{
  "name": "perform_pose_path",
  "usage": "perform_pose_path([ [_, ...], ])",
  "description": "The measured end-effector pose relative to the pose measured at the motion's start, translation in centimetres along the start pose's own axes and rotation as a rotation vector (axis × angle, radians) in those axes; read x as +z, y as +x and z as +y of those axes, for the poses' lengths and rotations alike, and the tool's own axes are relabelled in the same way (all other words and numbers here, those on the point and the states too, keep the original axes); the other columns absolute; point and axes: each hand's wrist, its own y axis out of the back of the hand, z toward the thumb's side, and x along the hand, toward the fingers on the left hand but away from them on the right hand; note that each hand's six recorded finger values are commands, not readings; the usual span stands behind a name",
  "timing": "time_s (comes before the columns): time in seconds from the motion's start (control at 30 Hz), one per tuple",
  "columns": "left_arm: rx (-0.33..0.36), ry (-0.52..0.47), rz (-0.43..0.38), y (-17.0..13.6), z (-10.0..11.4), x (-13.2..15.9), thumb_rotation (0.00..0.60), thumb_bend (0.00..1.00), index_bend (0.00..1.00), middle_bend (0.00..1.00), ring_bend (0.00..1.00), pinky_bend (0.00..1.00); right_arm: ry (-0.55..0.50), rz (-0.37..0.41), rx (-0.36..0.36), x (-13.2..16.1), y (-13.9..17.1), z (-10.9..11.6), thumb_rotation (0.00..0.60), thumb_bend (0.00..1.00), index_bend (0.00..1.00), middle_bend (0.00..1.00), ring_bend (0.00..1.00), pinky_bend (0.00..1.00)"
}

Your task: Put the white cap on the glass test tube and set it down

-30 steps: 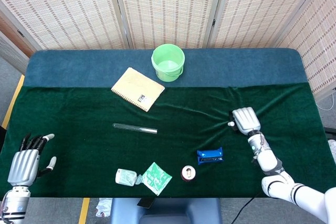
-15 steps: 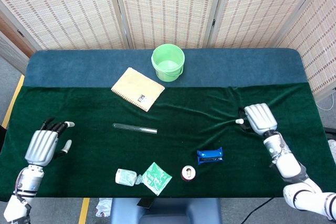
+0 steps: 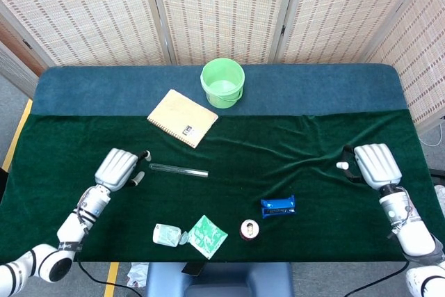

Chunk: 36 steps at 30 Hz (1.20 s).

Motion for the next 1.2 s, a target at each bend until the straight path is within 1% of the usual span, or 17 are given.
perform_pose_path([
  [0.2,-0.073,0.034,-0.006,2.7,-1.9,1.8,0.600,0.39,0.40,0.78,0.71,0.76,-0.005,-0.012,0.007,-0.7,0.1,-0.3,0.600,0.54,0.74,0.95,1.00,1.00],
  [0.5,-0.131,0.045,0.038,5.2,-4.1,3.8,0.600,0.37,0.41,0.80,0.72,0.78,-0.007,-0.016,0.022,-0.9,0.0,-0.9,0.600,0.54,0.74,0.95,1.00,1.00],
  [0.8,-0.137,0.030,0.077,7.0,-5.3,5.9,0.600,0.35,0.44,0.82,0.74,0.78,-0.010,-0.018,0.033,-1.1,0.1,-1.5,0.600,0.54,0.74,0.95,1.00,1.00],
  [1.0,-0.137,0.020,0.103,7.7,-5.7,6.5,0.600,0.35,0.45,0.84,0.75,0.79,-0.016,-0.023,0.038,-1.3,0.1,-1.8,0.600,0.54,0.74,0.95,1.00,1.00],
  [1.2,-0.137,0.012,0.110,8.1,-6.0,7.1,0.600,0.35,0.47,0.85,0.76,0.80,-0.018,-0.023,0.042,-1.4,0.0,-2.0,0.600,0.55,0.74,0.95,1.00,1.00],
])
